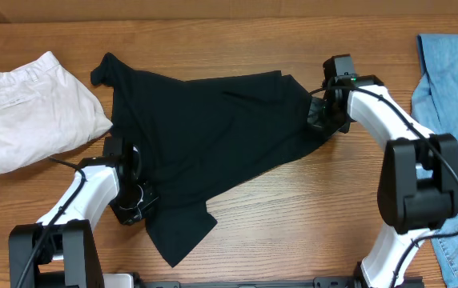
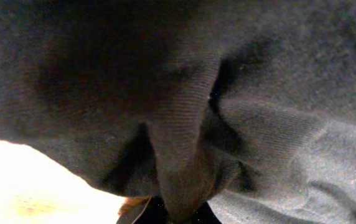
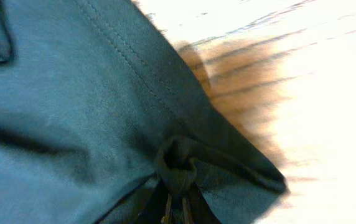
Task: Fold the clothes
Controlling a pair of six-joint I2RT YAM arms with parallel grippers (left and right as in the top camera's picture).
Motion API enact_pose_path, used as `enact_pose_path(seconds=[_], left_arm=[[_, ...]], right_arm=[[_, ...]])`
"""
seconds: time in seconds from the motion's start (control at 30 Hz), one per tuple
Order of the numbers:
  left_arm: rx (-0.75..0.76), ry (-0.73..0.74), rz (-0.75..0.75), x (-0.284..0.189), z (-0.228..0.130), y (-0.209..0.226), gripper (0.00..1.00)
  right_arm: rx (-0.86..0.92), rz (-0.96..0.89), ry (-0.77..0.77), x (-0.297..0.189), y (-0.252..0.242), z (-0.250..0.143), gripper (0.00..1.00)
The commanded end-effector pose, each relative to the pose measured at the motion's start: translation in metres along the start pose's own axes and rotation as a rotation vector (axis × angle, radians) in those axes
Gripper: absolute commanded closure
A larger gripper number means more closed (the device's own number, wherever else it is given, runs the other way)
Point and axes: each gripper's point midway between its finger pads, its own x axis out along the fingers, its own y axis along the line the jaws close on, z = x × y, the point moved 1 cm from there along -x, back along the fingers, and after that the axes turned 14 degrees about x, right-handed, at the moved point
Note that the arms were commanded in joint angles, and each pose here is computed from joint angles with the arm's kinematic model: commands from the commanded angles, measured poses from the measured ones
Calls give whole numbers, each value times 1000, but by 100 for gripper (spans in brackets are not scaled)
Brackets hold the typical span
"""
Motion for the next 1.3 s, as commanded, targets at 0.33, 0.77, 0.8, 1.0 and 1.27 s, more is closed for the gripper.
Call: enact_pose_path(seconds=[0.33, 0.77, 0.8, 1.0, 1.27], left_arm=[[305, -276, -69, -154, 47, -43, 96], [410, -712, -138, -338, 3, -61, 96], [411, -724, -140, -341, -1, -60, 96], [414, -745, -144, -346, -15, -56, 96], [411, -722, -140, -342, -19, -54, 96]], right_arm=[[91, 26, -386, -213, -31, 42, 96], [65, 152, -534, -330, -60, -4, 96], [65, 151, -531, -331, -62, -7, 96], [66, 138, -507, -335, -70, -24, 94], [63, 130, -432, -328, -74, -42, 89]])
